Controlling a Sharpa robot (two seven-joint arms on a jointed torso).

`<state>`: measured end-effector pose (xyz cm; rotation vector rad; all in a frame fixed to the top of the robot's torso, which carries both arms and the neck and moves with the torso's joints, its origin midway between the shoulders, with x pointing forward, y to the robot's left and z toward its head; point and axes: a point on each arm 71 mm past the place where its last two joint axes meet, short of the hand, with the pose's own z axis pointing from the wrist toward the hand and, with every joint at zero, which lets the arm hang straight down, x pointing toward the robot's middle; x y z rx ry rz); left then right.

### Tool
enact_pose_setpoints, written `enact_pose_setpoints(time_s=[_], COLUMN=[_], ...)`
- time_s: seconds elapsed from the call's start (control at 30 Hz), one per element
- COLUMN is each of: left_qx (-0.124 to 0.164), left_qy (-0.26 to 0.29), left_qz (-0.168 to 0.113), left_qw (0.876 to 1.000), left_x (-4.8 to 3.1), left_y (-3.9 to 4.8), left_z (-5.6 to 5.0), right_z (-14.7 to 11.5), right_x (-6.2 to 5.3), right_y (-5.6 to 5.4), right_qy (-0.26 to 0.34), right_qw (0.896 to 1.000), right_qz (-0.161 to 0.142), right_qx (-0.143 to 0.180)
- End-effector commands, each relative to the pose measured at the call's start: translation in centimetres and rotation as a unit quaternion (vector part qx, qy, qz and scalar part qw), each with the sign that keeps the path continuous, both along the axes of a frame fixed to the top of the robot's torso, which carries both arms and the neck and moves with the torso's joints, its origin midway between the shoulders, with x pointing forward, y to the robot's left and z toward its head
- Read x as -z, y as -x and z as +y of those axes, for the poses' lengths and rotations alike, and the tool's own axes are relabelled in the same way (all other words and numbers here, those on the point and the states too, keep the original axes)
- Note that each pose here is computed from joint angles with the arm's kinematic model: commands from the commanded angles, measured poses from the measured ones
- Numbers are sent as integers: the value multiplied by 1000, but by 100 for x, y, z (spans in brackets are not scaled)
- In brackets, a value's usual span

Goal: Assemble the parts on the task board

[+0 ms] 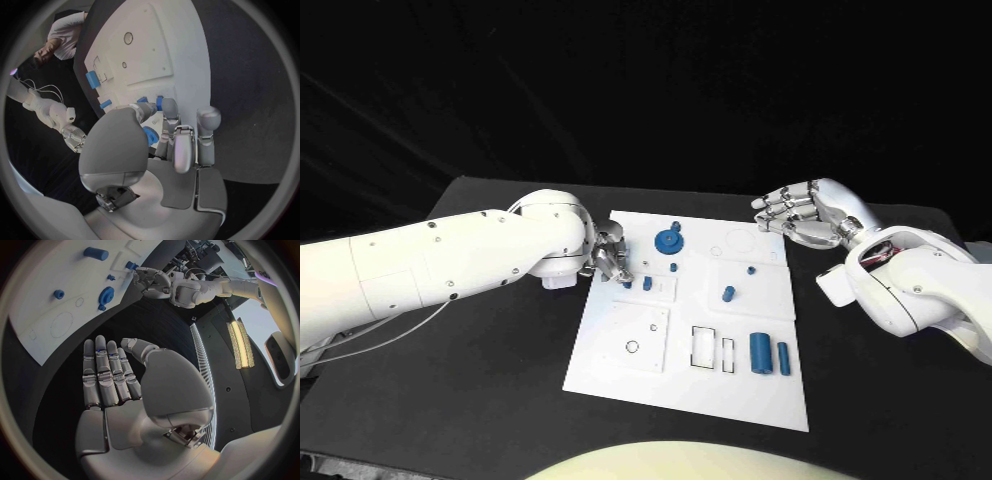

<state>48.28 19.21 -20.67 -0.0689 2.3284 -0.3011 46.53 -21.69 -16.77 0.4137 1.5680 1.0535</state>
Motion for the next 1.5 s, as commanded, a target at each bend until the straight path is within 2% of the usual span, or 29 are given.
enact_pose_setpoints(time_s=[0.03,0.7,1.07,1.5], left_qx=[9,27,2,-3], left_qy=[-7,-25,-26,-11], left_qz=[5,21,17,28], left_qw=[1000,999,1000,1000], left_x=[19,62,63,69], left_y=[13,51,25,35], left_z=[-26,-45,15,-35], right_z=[19,19,4,4], right_x=[4,10,12,11], right_y=[7,8,11,14], right_qy=[1,0,1,1], right_qw=[1000,1000,1000,1000], right_qz=[1,3,3,3], right_qx=[-9,-9,-7,-6])
